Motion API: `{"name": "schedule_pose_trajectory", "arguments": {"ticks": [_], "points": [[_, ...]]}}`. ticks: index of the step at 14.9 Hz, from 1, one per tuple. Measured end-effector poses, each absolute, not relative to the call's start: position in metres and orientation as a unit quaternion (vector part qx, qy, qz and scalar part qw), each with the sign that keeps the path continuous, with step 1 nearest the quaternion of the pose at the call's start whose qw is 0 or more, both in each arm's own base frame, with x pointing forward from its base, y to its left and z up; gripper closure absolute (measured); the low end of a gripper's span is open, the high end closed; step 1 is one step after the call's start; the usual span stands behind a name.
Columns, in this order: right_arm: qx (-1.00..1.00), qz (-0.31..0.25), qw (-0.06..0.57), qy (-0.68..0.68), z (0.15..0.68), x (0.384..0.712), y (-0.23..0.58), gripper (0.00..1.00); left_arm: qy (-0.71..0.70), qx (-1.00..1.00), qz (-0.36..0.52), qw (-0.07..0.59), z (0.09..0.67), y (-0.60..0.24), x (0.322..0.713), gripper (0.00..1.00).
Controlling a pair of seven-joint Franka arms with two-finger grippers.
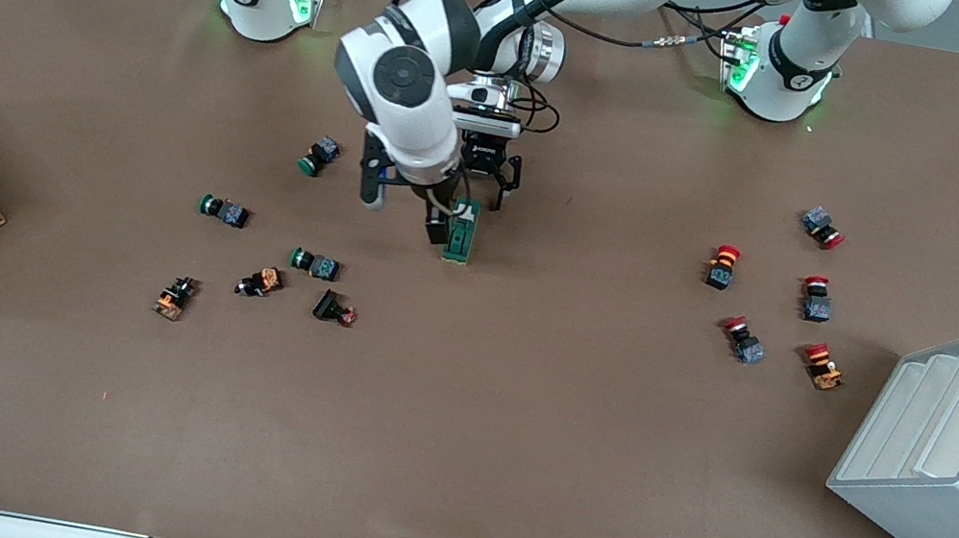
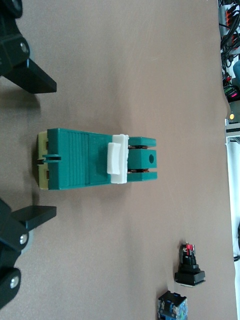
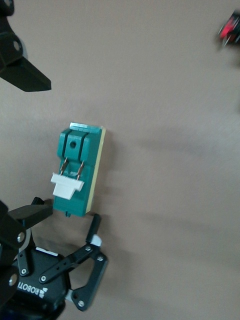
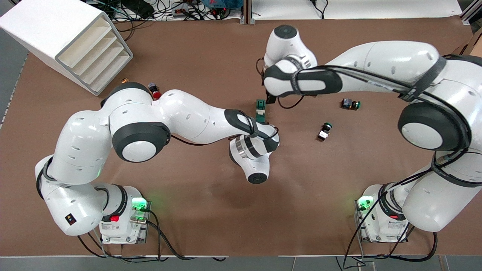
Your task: Close load switch with both arms
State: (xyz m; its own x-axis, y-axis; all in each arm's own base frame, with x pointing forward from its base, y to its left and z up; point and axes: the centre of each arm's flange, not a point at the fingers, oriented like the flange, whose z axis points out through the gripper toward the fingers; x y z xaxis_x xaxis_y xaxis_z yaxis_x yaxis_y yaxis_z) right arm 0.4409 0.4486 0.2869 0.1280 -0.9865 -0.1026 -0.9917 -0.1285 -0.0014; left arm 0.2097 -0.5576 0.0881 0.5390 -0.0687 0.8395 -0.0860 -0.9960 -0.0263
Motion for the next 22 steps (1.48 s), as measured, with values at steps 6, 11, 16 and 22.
{"name": "schedule_pose_trajectory", "arguments": {"ticks": [6,11,16,22], "points": [[-0.742,0.032,0.026,0.669,0.240,0.418,0.470,0.00,-0.045,0.877,0.479,0.009,0.088,-0.558,0.210,0.01],[-0.744,0.020,0.046,0.666,0.224,0.414,0.459,0.00,-0.044,0.876,0.479,0.008,0.088,-0.557,0.210,0.00],[-0.749,0.013,0.050,0.661,0.218,0.411,0.455,0.00,-0.044,0.876,0.479,0.008,0.088,-0.557,0.210,0.00],[-0.749,0.011,0.065,0.660,0.209,0.410,0.456,0.00,-0.044,0.876,0.479,0.008,0.088,-0.557,0.210,0.00]]}}
